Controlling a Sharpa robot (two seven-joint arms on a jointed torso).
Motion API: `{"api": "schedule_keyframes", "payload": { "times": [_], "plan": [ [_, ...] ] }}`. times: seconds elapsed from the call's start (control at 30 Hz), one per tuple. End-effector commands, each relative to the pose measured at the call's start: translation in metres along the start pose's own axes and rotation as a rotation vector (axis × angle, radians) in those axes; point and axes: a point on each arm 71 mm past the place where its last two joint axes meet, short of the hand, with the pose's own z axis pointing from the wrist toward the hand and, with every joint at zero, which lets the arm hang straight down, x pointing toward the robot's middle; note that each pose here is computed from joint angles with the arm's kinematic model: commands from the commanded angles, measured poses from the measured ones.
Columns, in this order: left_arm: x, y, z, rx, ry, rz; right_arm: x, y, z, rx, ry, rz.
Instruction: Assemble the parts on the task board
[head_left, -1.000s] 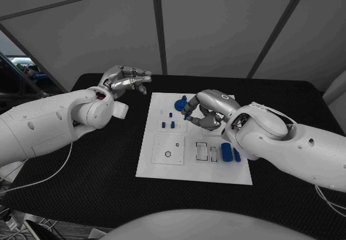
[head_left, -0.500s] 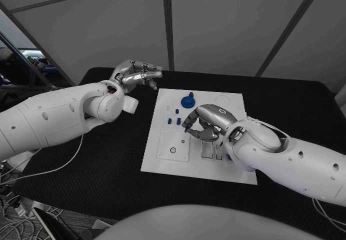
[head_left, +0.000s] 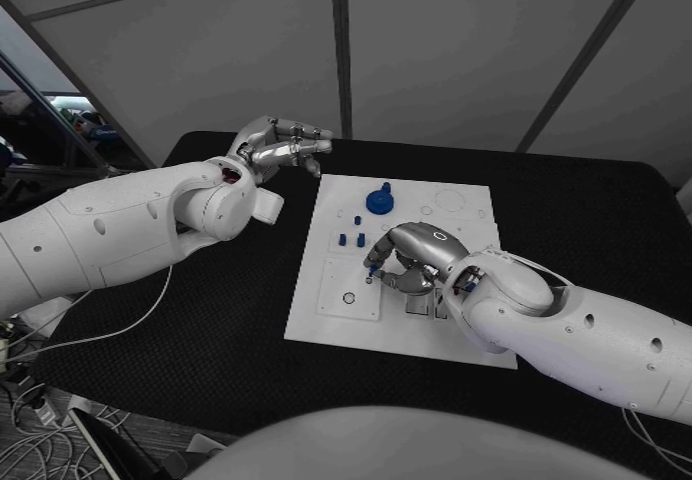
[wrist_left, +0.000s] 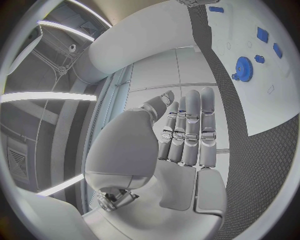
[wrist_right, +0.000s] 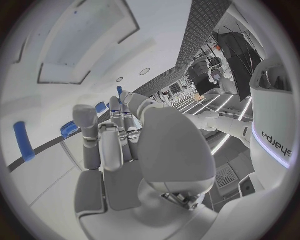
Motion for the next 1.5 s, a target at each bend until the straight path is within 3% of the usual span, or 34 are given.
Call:
{"api": "schedule_keyframes", "payload": {
  "times": [0.03,1.5],
  "plan": [
    [0.0018,-0.0018,0.0006,0.011,0.012,-0.009,0.001,0.002,0.001,-0.018,0.008,-0.017],
    [0.003,-0.0012,0.001,0.005,0.019,-0.012,0.013,0.003,0.005,-0.011,0.086,-0.068]
  ]
}}
